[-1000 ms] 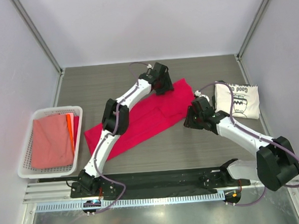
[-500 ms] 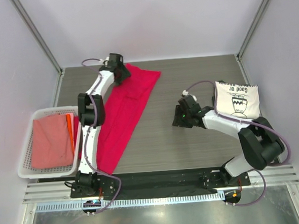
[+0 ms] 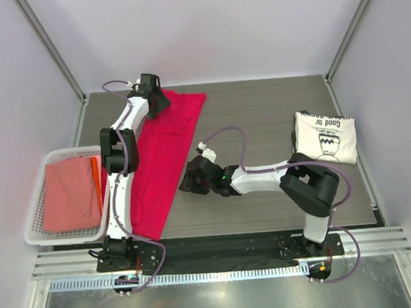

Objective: Fold and stack the t-shirts
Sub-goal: Fold the tshirt

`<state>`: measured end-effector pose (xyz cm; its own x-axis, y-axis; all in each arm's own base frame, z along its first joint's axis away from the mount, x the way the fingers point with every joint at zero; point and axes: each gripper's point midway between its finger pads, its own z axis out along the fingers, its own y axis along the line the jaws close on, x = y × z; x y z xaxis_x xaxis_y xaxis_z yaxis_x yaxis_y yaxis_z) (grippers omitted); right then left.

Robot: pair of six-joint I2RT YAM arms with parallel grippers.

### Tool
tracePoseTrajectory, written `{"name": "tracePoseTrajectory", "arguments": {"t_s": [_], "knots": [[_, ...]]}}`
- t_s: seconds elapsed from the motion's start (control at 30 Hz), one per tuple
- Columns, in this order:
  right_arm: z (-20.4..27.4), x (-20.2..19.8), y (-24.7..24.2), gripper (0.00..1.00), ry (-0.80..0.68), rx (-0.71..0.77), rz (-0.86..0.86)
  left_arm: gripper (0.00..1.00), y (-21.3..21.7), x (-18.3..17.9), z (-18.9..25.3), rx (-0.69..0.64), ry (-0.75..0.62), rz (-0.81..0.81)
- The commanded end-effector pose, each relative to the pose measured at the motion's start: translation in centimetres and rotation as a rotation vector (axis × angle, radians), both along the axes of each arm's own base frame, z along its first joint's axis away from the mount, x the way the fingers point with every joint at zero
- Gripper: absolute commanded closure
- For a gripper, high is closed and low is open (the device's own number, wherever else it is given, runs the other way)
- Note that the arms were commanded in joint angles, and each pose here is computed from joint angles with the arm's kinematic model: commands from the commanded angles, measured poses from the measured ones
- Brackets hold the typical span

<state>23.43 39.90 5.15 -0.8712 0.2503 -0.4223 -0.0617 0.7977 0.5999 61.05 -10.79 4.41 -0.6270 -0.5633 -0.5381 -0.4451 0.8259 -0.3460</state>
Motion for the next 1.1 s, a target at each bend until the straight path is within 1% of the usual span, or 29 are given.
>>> {"name": "tracePoseTrajectory", "arguments": {"t_s": [0.0,0.07,0.1,0.13,0.2,0.3,0.47,0.6,0.63,0.67,0.7,0.73,0.8,0.93,0.97,1.0,1.07], "knots": [[3.3,1.9,4.5,0.53,-0.045,0.133,-0.074,0.31,0.8,-0.1,4.2,-0.008,-0.052,-0.007],[1.9,1.9,5.4,0.53,-0.034,0.103,-0.076,0.31,1.0,-0.2,4.2,-0.008,-0.053,-0.004],[2.3,2.1,6.3,0.53,-0.038,0.116,-0.071,0.31,1.0,-0.2,4.3,-0.010,-0.055,-0.005],[1.3,2.2,6.5,0.53,-0.027,0.104,-0.073,0.31,1.1,-0.2,4.1,-0.014,-0.052,-0.001],[1.4,2.7,7.0,0.53,-0.032,0.101,-0.089,0.31,1.1,-0.2,4.1,-0.018,-0.053,-0.002],[0.3,3.1,7.0,0.54,-0.026,0.064,-0.099,0.32,1.4,-0.3,3.9,-0.019,-0.045,0.001],[-1.8,2.7,6.2,0.55,-0.005,0.013,-0.105,0.32,1.8,-0.4,3.6,-0.018,-0.038,0.007],[-2.4,2.9,5.7,0.65,-0.018,-0.016,-0.108,0.32,1.8,-0.5,3.3,-0.025,-0.033,0.008],[-2.6,3.0,5.5,0.72,-0.025,-0.029,-0.106,0.32,1.6,-0.7,2.9,-0.030,-0.023,0.009],[-2.6,3.2,5.3,0.76,-0.027,-0.032,-0.108,0.33,1.6,-0.7,2.8,-0.034,-0.021,0.010],[-2.8,3.4,4.9,0.91,-0.024,-0.036,-0.112,0.33,1.5,-0.7,2.7,-0.039,-0.024,0.012],[-2.9,3.5,4.7,0.97,-0.016,-0.036,-0.111,0.33,1.5,-1.1,1.9,-0.041,-0.006,0.019],[-3.4,3.9,3.6,0.99,0.006,-0.045,-0.115,0.34,1.5,-1.3,1.4,-0.048,0.002,0.037],[-3.2,4.3,1.2,0.99,-0.010,-0.073,-0.127,0.34,0.7,-1.6,0.3,-0.084,0.008,0.053],[-2.4,4.4,0.7,0.99,-0.022,-0.066,-0.131,0.35,0.4,-1.7,0.0,-0.088,0.013,0.052],[-3.0,4.0,-0.5,0.99,-0.010,-0.087,-0.132,0.34,-0.4,-1.9,0.0,-0.092,0.015,0.045],[-2.1,4.7,-2.2,0.99,-0.013,-0.077,-0.156,0.35,-1.5,-2.2,0.0,-0.112,0.019,0.040]]}}
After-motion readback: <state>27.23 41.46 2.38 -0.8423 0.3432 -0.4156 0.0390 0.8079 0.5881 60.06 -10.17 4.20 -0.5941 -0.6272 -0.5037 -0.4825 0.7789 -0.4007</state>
